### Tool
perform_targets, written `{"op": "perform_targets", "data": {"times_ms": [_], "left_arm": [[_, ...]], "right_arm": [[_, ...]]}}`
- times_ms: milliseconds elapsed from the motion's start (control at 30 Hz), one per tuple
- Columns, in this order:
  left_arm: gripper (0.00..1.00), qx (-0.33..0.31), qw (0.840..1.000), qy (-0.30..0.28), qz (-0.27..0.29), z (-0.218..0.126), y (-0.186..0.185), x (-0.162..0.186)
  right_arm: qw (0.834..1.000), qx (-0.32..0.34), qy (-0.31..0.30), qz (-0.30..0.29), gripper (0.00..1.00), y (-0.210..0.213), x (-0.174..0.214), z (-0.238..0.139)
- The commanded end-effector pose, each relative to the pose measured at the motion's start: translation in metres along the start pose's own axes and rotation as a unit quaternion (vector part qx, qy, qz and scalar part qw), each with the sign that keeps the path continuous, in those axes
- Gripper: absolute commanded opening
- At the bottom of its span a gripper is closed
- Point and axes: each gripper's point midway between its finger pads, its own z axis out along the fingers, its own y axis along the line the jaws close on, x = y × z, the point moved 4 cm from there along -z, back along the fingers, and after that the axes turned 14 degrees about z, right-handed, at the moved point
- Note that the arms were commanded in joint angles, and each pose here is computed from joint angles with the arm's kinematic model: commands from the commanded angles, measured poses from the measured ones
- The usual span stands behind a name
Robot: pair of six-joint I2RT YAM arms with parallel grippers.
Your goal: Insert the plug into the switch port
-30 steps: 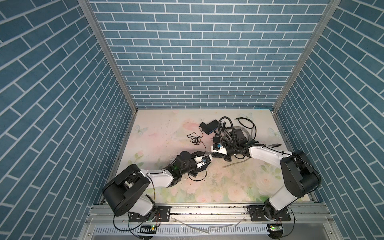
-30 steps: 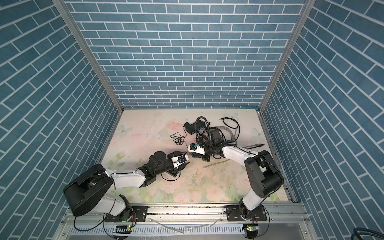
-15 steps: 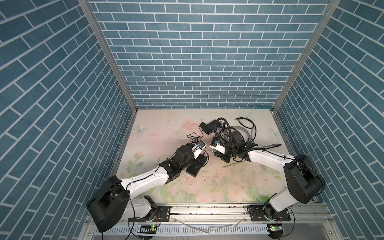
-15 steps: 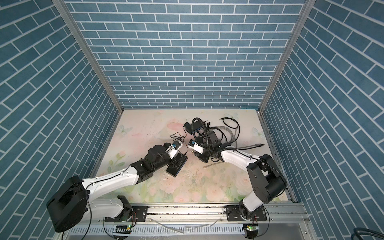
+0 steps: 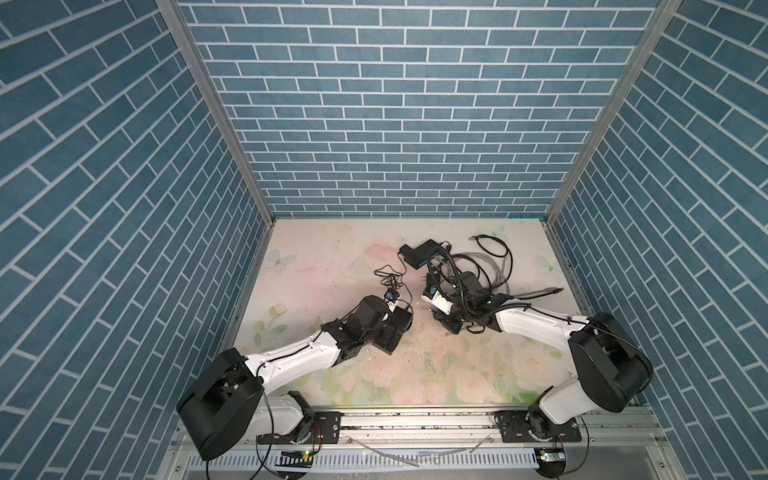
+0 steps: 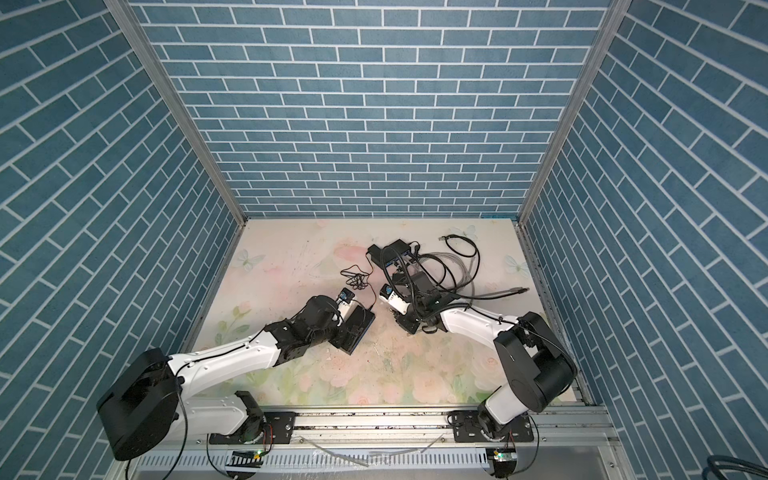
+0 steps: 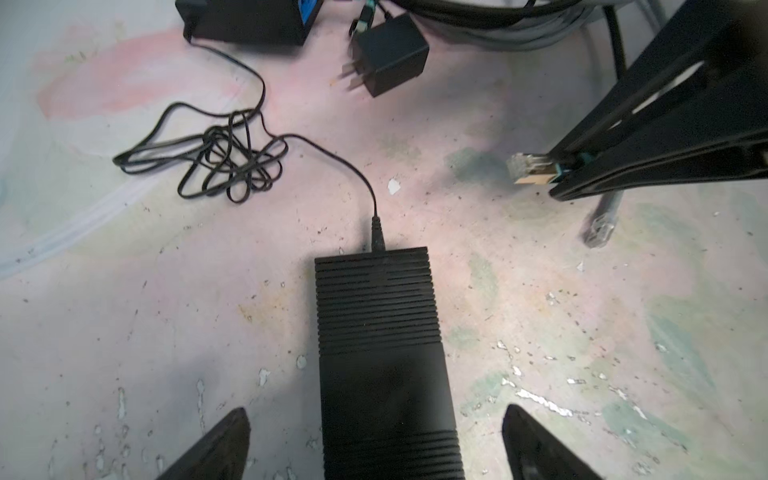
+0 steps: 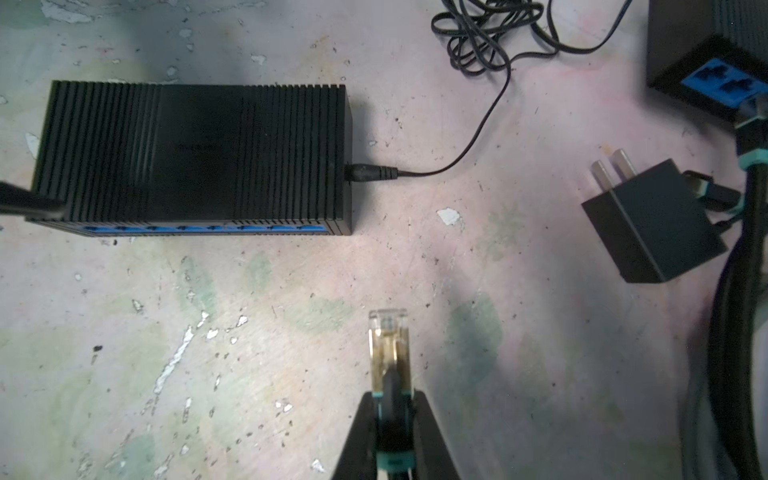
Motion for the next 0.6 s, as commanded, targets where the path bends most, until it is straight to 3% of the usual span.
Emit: {"op": "perform_targets", "data": {"times_ms": [0, 333, 567], "left_arm": [[0.96, -0.008, 0.999, 0.046, -0.009, 0.007, -0.002, 0.014], [0.97, 0.005, 0.993, 0.114, -0.018, 0.029, -0.010, 0.026], [0.85, 0.012, 0.991, 0.135, -0.024, 0.042, -0.015, 0.037]], "right_arm": [[0.999, 0.005, 0.001, 0.034, 0.00, 0.003, 0.004, -0.007], [0.999, -0.015, -0.007, 0.050, 0.00, 0.008, 0.004, -0.006], [0.997, -0.027, -0.002, 0.066, 0.00, 0.012, 0.006, -0.007]]}}
